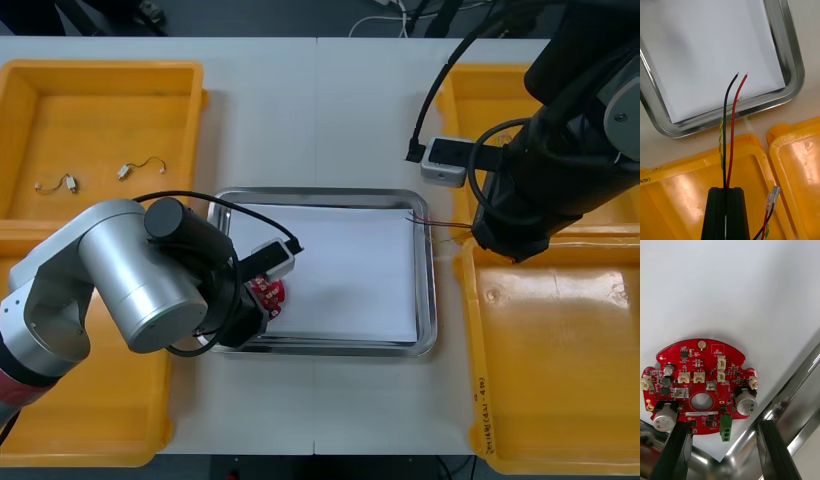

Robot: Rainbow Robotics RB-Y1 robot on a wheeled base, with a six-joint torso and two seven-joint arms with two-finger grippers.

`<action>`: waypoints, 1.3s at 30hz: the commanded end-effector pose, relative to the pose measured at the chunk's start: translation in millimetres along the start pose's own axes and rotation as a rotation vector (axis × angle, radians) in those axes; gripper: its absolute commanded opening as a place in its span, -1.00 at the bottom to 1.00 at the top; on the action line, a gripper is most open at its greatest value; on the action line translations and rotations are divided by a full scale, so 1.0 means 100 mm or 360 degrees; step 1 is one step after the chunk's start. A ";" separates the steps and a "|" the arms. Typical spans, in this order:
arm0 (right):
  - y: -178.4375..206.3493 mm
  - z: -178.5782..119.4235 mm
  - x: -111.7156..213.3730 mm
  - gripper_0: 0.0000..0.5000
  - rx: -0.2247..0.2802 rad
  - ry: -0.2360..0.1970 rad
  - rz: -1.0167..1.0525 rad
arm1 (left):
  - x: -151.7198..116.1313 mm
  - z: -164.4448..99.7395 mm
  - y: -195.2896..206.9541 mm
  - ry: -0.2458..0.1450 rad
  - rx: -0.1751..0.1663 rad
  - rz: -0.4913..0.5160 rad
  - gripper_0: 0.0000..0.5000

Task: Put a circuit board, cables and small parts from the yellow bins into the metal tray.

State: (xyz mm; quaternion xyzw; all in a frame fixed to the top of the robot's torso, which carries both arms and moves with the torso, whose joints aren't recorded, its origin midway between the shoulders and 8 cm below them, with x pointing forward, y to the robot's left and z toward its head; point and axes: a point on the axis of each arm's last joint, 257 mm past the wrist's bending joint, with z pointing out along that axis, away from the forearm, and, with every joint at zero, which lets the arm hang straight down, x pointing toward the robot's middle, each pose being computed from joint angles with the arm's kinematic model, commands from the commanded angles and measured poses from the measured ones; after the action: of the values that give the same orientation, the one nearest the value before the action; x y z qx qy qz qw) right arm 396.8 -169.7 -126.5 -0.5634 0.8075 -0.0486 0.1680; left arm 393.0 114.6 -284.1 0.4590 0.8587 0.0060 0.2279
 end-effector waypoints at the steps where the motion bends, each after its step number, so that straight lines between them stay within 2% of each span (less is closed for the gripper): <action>1: 0.12 0.00 -0.31 -1.00 -0.0001 -0.0034 -0.0084 | -0.06 -0.28 0.15 -0.0028 -0.0021 -0.0127 1.00; 4: 0.17 0.05 -0.39 -1.00 0.0009 -0.0025 -0.0120 | -0.08 -0.40 0.13 -0.0015 0.0021 -0.0143 1.00; 6: 0.20 0.08 -0.44 -1.00 0.0014 -0.0028 -0.0135 | -0.07 -0.47 0.16 0.0000 0.0030 -0.0161 1.00; 9: 0.24 0.11 -0.48 -1.00 0.0007 -0.0032 -0.0148 | -0.06 -0.56 0.19 0.0008 0.0019 -0.0174 1.00; 10: 0.30 0.15 -0.53 -1.00 0.0003 -0.0030 -0.0169 | -0.05 -0.66 0.26 0.0021 -0.0006 -0.0187 1.00; 14: 0.40 0.27 -0.60 -1.00 0.0010 -0.0014 -0.0238 | 0.00 -0.85 0.40 0.0059 -0.0046 -0.0222 1.00; 19: 0.51 0.42 -0.73 -1.00 0.0025 -0.0031 -0.0287 | 0.04 -1.07 0.51 0.0085 -0.0023 -0.0290 1.00; 22: 0.58 0.53 -0.82 -1.00 0.0005 -0.0043 -0.0290 | -0.06 -1.23 0.63 0.0003 -0.0027 -0.0330 1.00; 23: 0.58 0.54 -0.83 -1.00 0.0007 -0.0045 -0.0286 | -0.07 -1.25 0.65 -0.0008 -0.0025 -0.0344 1.00; 25: 0.60 0.58 -0.90 -1.00 0.0005 -0.0053 -0.0282 | -0.11 -1.35 0.76 -0.0051 -0.0050 -0.0370 1.00; 30: 0.62 0.71 -0.93 -1.00 0.0041 -0.0036 -0.0294 | -0.11 -1.51 0.98 -0.0102 -0.0109 -0.0437 1.00; 34: 0.63 0.86 -0.95 -1.00 0.0099 -0.0039 -0.0317 | -0.01 -1.59 1.19 -0.0102 -0.0144 -0.0519 1.00; 39: 0.70 1.03 -0.92 -1.00 0.0083 -0.0038 -0.0306 | 0.15 -1.68 1.46 -0.0070 -0.0199 -0.0605 1.00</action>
State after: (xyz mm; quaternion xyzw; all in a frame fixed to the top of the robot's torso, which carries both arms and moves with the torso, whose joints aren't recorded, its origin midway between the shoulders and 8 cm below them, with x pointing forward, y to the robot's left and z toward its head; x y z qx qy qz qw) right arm 397.5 -57.9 -218.0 -0.6404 0.7423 -0.0838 0.1782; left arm 419.6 217.1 -136.8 0.3355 0.9077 -0.0099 0.2520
